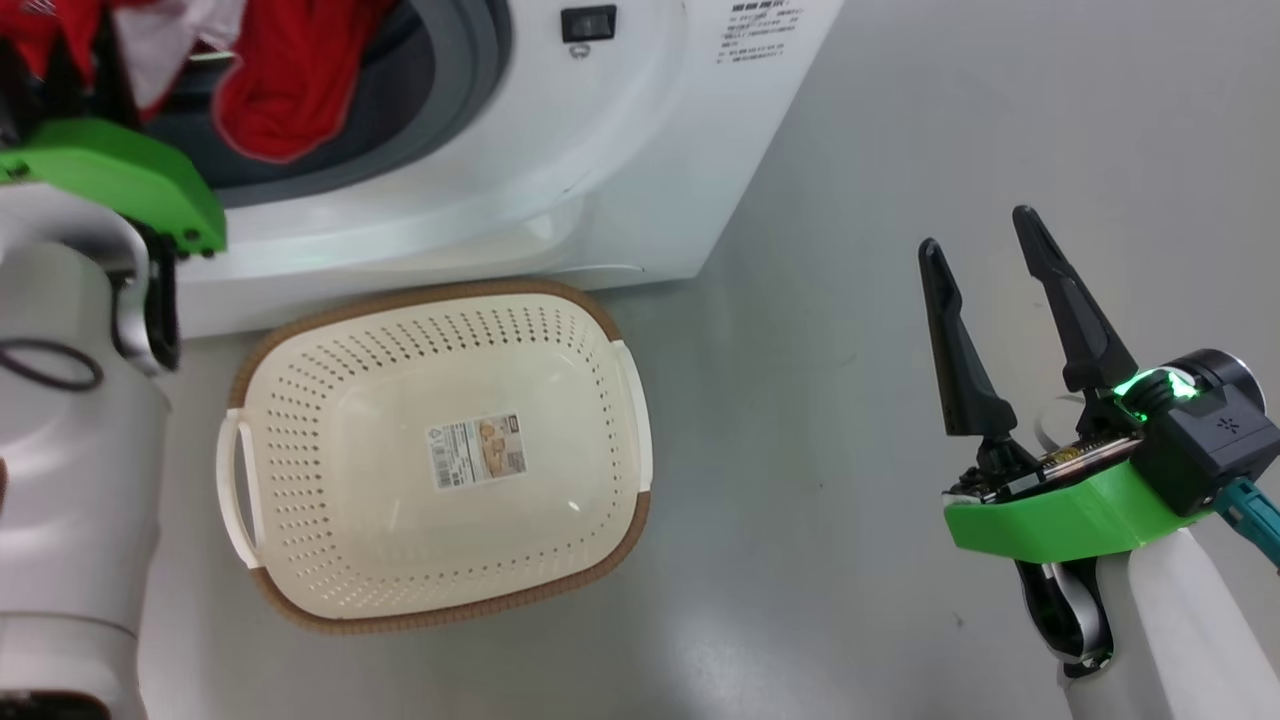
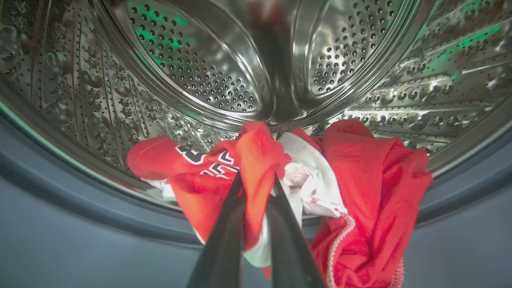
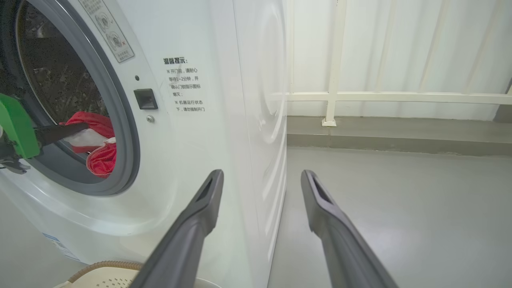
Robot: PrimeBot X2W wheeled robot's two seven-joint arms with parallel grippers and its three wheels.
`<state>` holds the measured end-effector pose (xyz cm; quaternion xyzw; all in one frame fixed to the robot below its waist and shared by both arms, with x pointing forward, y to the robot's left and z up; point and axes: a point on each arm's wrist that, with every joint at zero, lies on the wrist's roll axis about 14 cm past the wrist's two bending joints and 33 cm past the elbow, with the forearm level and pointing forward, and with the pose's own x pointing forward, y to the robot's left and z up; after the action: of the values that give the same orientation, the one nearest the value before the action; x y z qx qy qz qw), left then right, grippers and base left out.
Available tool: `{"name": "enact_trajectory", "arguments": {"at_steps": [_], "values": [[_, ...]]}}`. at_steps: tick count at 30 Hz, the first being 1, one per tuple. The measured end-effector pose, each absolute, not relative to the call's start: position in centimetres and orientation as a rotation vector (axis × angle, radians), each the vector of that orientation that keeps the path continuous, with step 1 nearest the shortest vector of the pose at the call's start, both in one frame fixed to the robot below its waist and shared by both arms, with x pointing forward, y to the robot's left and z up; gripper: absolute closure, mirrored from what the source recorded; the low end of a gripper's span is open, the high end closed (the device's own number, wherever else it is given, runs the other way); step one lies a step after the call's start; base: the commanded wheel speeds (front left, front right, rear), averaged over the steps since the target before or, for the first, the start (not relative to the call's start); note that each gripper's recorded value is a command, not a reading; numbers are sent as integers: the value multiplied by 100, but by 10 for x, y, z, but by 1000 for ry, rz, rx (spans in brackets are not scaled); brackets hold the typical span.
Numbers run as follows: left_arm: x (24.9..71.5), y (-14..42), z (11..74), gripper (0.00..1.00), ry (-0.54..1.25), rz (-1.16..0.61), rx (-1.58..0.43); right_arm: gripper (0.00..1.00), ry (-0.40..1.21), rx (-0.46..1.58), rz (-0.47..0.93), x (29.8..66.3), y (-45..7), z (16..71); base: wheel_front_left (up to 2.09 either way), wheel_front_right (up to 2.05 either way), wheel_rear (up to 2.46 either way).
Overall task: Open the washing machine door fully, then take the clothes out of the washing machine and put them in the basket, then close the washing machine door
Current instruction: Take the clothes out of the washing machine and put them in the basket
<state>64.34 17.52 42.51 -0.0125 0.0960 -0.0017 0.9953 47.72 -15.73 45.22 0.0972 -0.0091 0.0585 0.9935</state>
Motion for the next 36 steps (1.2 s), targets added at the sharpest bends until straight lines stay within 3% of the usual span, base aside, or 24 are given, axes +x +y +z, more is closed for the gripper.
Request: {"name": "enact_trajectory", "arguments": {"at_steps": [10,36], "values": [[602,168,479,100,10,-33,-80,0,-59,192,132,462,-153,477,0,0,0],[493,150,549,100,-180,-104,-123,0,-153,197,161,430,-144,523,0,0,0]]}}
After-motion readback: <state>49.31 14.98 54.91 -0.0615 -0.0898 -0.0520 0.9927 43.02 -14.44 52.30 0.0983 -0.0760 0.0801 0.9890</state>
